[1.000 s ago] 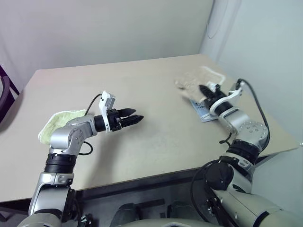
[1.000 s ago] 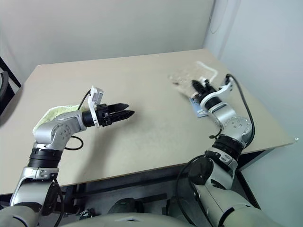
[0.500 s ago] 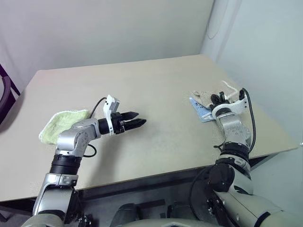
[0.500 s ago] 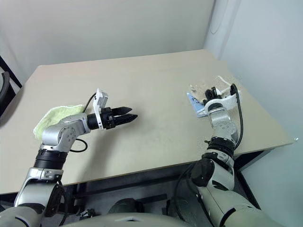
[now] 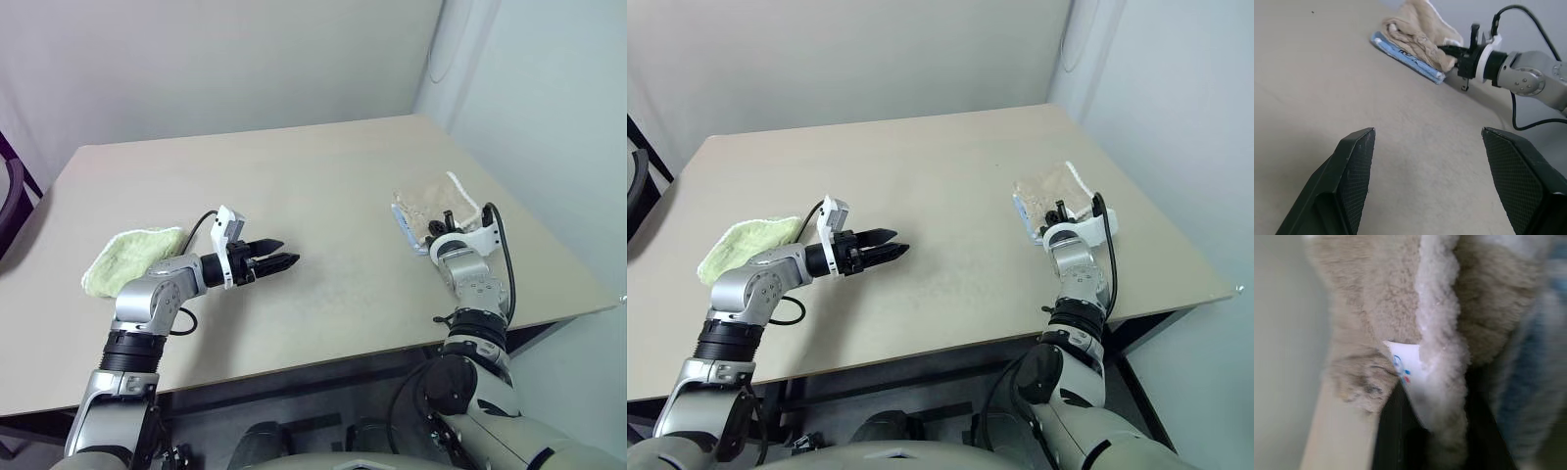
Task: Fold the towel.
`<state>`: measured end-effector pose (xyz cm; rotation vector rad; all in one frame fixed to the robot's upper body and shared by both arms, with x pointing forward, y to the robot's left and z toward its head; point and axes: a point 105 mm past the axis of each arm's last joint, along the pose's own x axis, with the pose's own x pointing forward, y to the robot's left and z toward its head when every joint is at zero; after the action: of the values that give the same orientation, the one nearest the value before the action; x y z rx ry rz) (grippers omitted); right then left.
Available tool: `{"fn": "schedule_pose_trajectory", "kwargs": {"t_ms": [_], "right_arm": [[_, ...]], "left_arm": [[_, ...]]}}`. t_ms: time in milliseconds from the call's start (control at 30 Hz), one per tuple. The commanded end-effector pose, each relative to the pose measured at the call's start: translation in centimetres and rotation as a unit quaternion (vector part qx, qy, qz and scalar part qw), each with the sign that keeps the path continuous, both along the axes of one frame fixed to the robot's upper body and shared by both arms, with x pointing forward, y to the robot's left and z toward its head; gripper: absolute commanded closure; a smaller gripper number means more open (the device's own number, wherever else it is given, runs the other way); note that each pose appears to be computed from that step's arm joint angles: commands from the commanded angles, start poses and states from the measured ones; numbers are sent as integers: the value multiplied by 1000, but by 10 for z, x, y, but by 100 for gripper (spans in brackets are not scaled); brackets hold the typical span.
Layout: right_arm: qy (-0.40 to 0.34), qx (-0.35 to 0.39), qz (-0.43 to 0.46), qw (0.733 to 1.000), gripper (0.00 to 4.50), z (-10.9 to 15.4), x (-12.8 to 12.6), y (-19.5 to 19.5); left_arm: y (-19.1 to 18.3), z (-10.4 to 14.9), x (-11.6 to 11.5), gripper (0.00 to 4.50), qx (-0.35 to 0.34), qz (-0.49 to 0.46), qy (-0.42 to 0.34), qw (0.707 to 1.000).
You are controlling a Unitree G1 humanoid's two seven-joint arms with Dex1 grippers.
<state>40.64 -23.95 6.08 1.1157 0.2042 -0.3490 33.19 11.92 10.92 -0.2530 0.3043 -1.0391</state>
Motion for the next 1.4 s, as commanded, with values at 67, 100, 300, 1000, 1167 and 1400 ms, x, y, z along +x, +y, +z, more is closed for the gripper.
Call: {"fn": "schedule_pose_trajectory", "kwargs": {"t_ms": [67, 100, 300, 1000, 1167, 1400], "right_arm": [[-4, -4, -8, 1000, 253, 9, 5, -4], [-9, -2, -7, 1000, 221, 11, 6, -4], [-59, -1, 21, 998, 12, 32, 9, -1], [-107, -194, 175, 959, 3, 72, -54, -42], [-217, -456, 291, 813, 3, 117, -59, -4], [-309, -496, 522, 622, 3, 112, -88, 66]], "left_arm": [[-2, 15, 0, 82, -9, -5, -27, 1000], [-1, 15, 0, 82, -8, -5, -27, 1000], [4, 17, 3, 82, -4, 2, -32, 999], [14, 34, 6, 82, 26, -32, -94, 995], [26, 44, 6, 82, 16, -23, -114, 993], [40, 56, 1, 82, 8, 17, -174, 985]]}}
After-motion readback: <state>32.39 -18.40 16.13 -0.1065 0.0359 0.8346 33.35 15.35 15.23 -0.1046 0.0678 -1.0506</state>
